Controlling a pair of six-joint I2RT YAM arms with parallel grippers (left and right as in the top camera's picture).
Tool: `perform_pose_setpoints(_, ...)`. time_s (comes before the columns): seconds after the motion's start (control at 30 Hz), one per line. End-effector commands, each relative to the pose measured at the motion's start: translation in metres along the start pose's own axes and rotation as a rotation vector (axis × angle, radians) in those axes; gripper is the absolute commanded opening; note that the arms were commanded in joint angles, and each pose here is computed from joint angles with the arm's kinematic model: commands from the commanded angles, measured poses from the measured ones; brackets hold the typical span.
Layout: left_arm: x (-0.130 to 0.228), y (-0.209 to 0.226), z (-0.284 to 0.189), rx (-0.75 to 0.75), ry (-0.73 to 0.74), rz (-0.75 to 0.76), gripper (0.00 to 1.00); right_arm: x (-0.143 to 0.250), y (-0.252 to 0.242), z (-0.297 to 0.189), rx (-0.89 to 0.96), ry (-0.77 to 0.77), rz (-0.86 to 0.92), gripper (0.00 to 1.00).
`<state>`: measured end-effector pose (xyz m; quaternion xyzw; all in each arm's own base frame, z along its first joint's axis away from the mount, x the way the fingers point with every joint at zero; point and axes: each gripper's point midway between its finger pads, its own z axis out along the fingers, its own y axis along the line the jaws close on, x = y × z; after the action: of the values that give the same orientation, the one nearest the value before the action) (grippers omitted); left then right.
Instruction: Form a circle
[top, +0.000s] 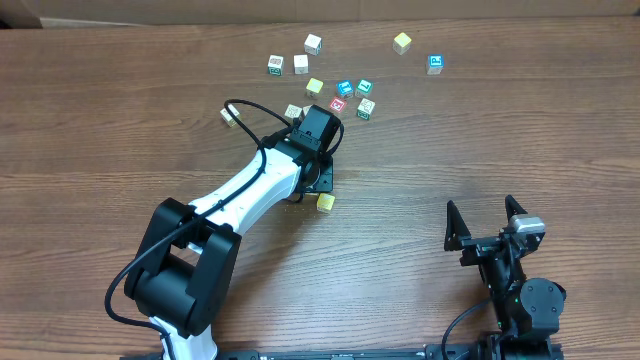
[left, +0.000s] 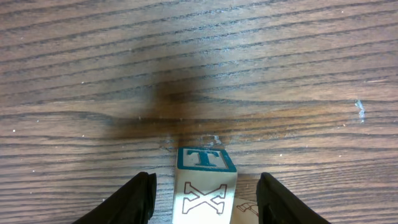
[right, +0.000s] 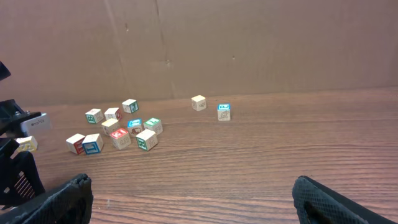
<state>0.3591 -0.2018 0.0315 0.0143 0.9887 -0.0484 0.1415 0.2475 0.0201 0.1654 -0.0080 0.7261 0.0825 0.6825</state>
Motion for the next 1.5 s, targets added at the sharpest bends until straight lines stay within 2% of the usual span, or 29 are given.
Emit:
perform_pose_setpoints(0.0,0.0,-0.003,0.0058,0.003,0.005,0.008,0.48,0.0042,0.001,0.0007,-0.006,0.008,0.007,1.0)
perform_pose_setpoints(0.3,0.0016,-0.0026,0.0135,-0.002,0.014,0.009,0.36,0.0042,0.001,0.0007,-0.006,0.008,0.007,1.0)
perform_pose_setpoints(0.47,-0.0012,-0.004,0.0134,0.004,0.004,0.008,0.33,0.0042,0.001,0.0007,-0.006,0.008,0.007,1.0)
perform_pose_setpoints(1.47,-0.0001,-0.0119,0.0131,0.048,0.014,0.061,0.33,0.0042,0.001,0.0007,-0.006,0.008,0.007,1.0)
